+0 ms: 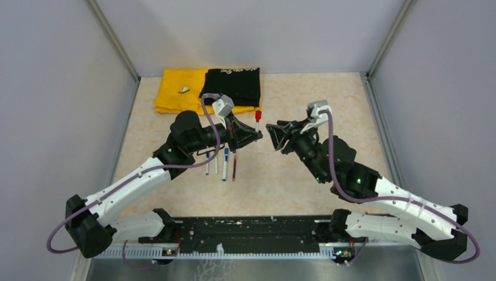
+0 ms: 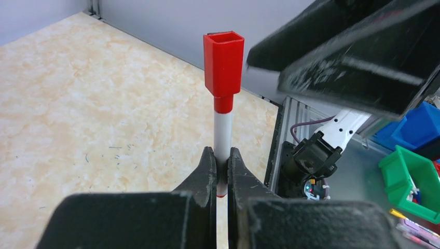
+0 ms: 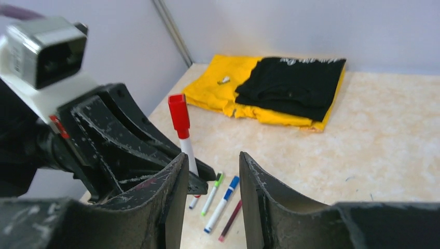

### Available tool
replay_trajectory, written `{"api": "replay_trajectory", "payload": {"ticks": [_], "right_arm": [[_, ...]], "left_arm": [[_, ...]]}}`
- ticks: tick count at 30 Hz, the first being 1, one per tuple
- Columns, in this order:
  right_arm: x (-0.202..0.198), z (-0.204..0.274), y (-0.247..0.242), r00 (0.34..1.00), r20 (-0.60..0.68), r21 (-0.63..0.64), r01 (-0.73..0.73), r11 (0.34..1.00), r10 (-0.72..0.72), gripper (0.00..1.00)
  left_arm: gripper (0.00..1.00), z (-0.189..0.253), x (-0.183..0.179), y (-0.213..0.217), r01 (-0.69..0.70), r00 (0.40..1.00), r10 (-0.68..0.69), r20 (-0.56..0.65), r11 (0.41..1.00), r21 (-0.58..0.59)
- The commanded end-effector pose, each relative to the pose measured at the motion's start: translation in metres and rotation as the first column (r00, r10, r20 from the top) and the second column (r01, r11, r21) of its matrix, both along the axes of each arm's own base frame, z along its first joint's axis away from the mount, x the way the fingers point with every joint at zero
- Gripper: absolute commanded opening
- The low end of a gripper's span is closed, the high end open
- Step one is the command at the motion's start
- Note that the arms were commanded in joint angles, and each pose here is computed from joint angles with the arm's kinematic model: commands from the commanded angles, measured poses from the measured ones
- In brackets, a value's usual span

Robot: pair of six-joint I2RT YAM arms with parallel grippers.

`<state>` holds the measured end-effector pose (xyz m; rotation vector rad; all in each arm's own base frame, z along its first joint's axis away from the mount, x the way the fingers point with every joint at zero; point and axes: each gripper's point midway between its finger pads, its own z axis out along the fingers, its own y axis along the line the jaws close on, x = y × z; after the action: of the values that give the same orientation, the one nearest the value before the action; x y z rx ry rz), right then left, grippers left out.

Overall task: Insert the pens into the pen caps
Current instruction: Place the pen at the center of the board.

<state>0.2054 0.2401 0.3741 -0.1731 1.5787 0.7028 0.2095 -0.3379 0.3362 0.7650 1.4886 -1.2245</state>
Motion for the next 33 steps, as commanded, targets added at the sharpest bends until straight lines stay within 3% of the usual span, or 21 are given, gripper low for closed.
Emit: {"api": "replay_trajectory", "payload": {"ticks": [1,11,19,22,26,29,33], "right_arm": [[-0.006,0.061,-0.028,0.988,0.143,0.142,0.03,0.989,-0.051,0.4],[-0.005,-0.007,-0.047,0.993,0.046,0.049,0.104,0.993,-0.107,0.41],[-0.002,-0.029,-0.047,0.992,0.018,0.006,0.122,0.993,-0.122,0.43],[0.001,-0.041,-0.044,0.99,-0.021,-0.038,0.14,0.989,-0.141,0.45],[0.013,-0.084,-0.043,0.961,-0.178,-0.154,0.183,0.971,-0.21,0.47],[0.017,-0.127,-0.029,0.931,-0.322,-0.219,0.107,0.97,-0.175,0.49],[0.017,-0.16,-0.021,0.902,-0.406,-0.209,0.066,0.976,-0.148,0.49]], "left_arm": [[0.0,0.02,-0.005,0.003,0.009,0.998,-0.006,0.063,0.999,-0.053],[0.0,0.048,-0.043,0.0,0.21,0.973,-0.195,0.127,0.971,-0.118],[0.0,0.043,-0.04,-0.001,0.201,0.974,-0.189,0.124,0.974,-0.1],[0.0,0.018,0.001,0.008,-0.05,0.999,0.049,-0.006,0.997,-0.05],[0.0,-0.041,0.042,0.03,-0.319,0.932,0.334,-0.139,0.94,0.117],[0.0,-0.091,0.05,0.04,-0.374,0.878,0.43,-0.212,0.89,0.26],[0.0,-0.161,0.045,0.052,-0.367,0.798,0.521,-0.303,0.819,0.442]]}}
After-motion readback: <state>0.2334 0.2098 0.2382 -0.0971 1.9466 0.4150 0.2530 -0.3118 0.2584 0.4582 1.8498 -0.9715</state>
